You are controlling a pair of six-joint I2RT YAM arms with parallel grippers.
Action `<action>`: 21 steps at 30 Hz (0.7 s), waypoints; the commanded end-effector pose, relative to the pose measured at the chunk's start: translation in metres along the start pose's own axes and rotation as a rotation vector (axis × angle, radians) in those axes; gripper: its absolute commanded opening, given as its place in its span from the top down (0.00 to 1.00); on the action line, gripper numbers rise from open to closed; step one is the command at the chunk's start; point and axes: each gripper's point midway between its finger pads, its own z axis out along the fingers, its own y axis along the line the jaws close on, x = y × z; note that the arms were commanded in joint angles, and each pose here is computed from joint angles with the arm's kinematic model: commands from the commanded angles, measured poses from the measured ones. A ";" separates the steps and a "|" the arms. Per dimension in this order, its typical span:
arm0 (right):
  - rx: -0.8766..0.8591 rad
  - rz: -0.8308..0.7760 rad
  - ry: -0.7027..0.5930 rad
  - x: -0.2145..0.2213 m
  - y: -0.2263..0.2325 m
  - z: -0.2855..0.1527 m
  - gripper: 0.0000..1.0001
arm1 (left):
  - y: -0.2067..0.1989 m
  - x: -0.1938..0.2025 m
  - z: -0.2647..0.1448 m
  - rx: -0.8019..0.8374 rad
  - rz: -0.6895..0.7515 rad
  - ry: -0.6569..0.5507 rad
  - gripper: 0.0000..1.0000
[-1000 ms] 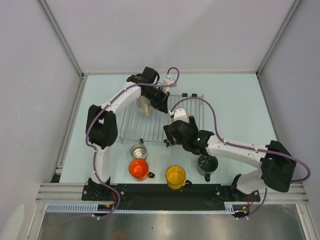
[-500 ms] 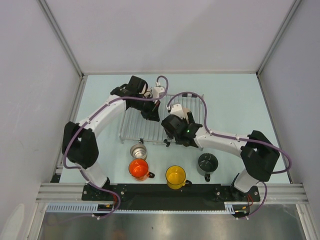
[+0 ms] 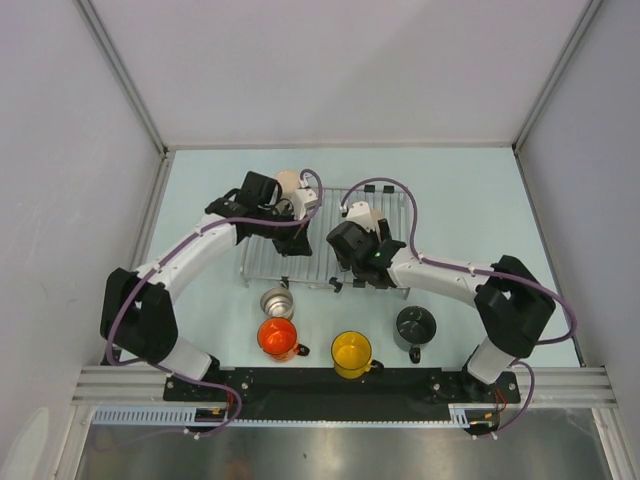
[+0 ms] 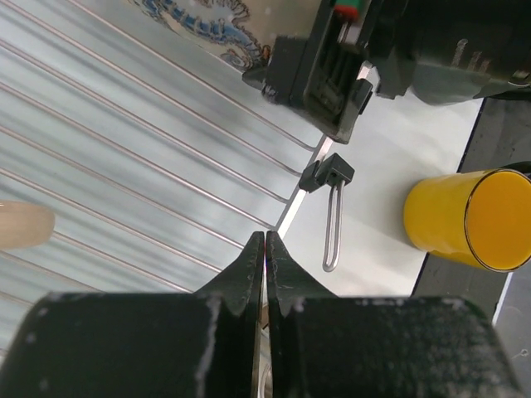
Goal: Load the cups into the dish rack
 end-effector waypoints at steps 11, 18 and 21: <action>-0.183 0.177 -0.150 -0.086 -0.017 -0.076 1.00 | -0.001 0.020 0.018 0.050 0.012 -0.068 0.96; -0.359 0.351 -0.059 -0.126 -0.018 -0.097 1.00 | 0.005 0.026 0.024 0.023 0.041 -0.106 0.96; -0.369 0.382 -0.093 -0.147 -0.026 -0.109 1.00 | 0.006 0.027 0.024 0.024 0.038 -0.111 0.96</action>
